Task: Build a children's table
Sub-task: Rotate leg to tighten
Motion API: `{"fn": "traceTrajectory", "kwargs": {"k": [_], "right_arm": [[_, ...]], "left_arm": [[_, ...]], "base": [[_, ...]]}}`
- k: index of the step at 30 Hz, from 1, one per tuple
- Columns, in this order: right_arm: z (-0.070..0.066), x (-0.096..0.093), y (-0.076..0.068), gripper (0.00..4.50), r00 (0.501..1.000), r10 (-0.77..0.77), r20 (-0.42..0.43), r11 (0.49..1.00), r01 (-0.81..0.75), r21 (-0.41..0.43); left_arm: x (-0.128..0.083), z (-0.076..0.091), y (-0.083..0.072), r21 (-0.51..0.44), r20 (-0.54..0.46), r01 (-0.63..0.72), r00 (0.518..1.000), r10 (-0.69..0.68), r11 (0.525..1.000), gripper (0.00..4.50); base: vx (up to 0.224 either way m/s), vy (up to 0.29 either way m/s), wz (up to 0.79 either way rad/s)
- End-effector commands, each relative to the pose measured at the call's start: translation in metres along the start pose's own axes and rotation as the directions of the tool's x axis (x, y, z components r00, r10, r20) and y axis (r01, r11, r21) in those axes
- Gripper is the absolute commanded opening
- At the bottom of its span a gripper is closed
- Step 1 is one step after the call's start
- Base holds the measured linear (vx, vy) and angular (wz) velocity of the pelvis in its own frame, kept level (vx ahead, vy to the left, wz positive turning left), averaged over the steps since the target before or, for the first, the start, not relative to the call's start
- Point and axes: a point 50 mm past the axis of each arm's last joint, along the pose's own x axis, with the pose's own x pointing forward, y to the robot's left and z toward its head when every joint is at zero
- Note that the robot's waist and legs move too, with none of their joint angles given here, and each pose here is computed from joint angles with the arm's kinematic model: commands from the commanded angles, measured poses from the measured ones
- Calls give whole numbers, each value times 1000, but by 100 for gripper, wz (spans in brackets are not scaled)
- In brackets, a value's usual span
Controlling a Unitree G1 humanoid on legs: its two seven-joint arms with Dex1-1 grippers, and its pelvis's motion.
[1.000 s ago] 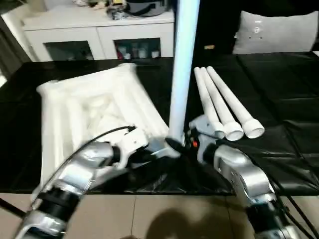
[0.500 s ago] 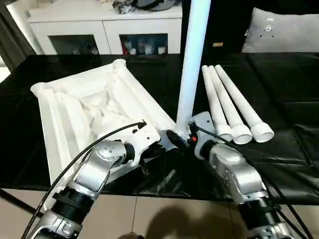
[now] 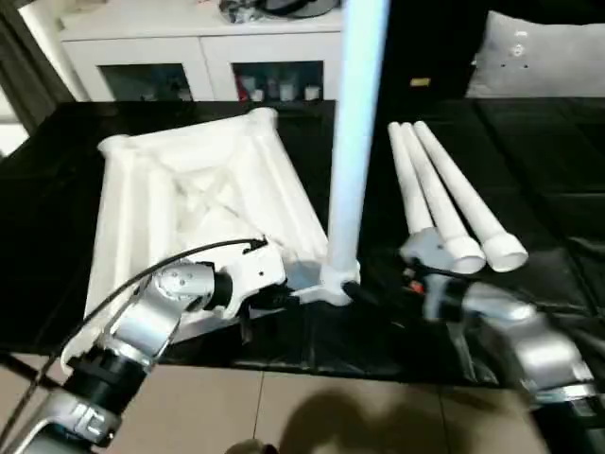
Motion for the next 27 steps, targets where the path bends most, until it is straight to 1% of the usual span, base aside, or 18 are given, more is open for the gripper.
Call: {"fn": "traceTrajectory", "kwargs": {"k": [1, 4, 6, 8, 10, 11, 12, 13, 14, 15, 16, 20, 21, 23, 24, 25, 26, 27], "right_arm": [[5, 3, 5, 446, 997, 75, -6, 997, -75, -31], [7, 5, 3, 446, 995, 94, -35, 991, -96, -88], [7, 6, 3, 446, 993, 108, -40, 989, -111, -97], [7, 10, 5, 446, 988, 149, -40, 985, -152, -86], [8, 12, 7, 419, 983, 178, -32, 981, -180, -69], [8, 13, 8, 412, 982, 187, -30, 980, -188, -64], [7, 14, 11, 409, 974, 225, -28, 974, -226, -34], [7, 14, 11, 400, 972, 233, -28, 972, -234, -28], [6, 15, 12, 400, 968, 249, -37, 968, -250, -25], [5, 15, 13, 374, 965, 258, -41, 966, -259, -21], [4, 15, 14, 368, 962, 269, -44, 963, -270, -11], [3, 18, 15, 353, 960, 279, -38, 960, -279, 1], [3, 18, 15, 326, 957, 287, -36, 958, -287, 9], [3, 20, 16, 326, 955, 294, -31, 956, -294, 21], [3, 20, 17, 307, 954, 298, -30, 955, -297, 24], [2, 20, 17, 307, 953, 301, -28, 953, -301, 29], [2, 20, 17, 287, 953, 301, -28, 953, -301, 29], [2, 21, 19, 283, 952, 305, -24, 952, -304, 36]], "left_arm": [[3, 5, -6, 70, -3, 108, 994, -108, 992, 0], [4, 7, -11, 74, 7, 185, 982, -186, 980, 0], [4, 6, -12, 74, 2, 205, 979, -206, 976, 0], [5, 5, -11, 86, -4, 215, 976, -216, 973, 0], [6, 4, -12, 93, -6, 221, 975, -221, 971, 0], [6, 3, -12, 93, -5, 223, 975, -223, 970, 0], [7, 2, -12, 90, -2, 230, 973, -231, 969, 0], [7, 1, -12, 90, -2, 231, 973, -232, 969, 0], [8, 0, -13, 86, -1, 232, 972, -233, 969, 0], [9, -2, -13, 84, -2, 233, 972, -234, 969, 0], [9, -4, -13, 81, -6, 231, 973, -231, 970, 0], [10, -7, -13, 74, -8, 228, 974, -228, 971, 0], [10, -8, -13, 74, -8, 230, 973, -230, 970, 0], [10, -9, -13, 68, -7, 232, 973, -232, 970, 0], [10, -9, -13, 67, -6, 231, 973, -231, 971, 0], [10, -9, -13, 65, -3, 229, 973, -229, 971, 0], [10, -9, -13, 65, -3, 229, 973, -229, 971, 0], [10, -10, -13, 55, 5, 225, 974, -225, 973, 0]], "base": [[0, 0, 0], [0, 0, 0], [0, 0, 0], [0, 0, 0], [0, 0, 0], [0, 0, 0], [0, 0, 0], [0, 0, 0], [0, 0, 0], [0, 0, 0], [0, 0, 0], [0, 0, 0], [0, 0, 0], [0, 0, 0], [0, 0, 0], [0, 0, 0], [0, 0, 0], [0, 0, 0]]}}
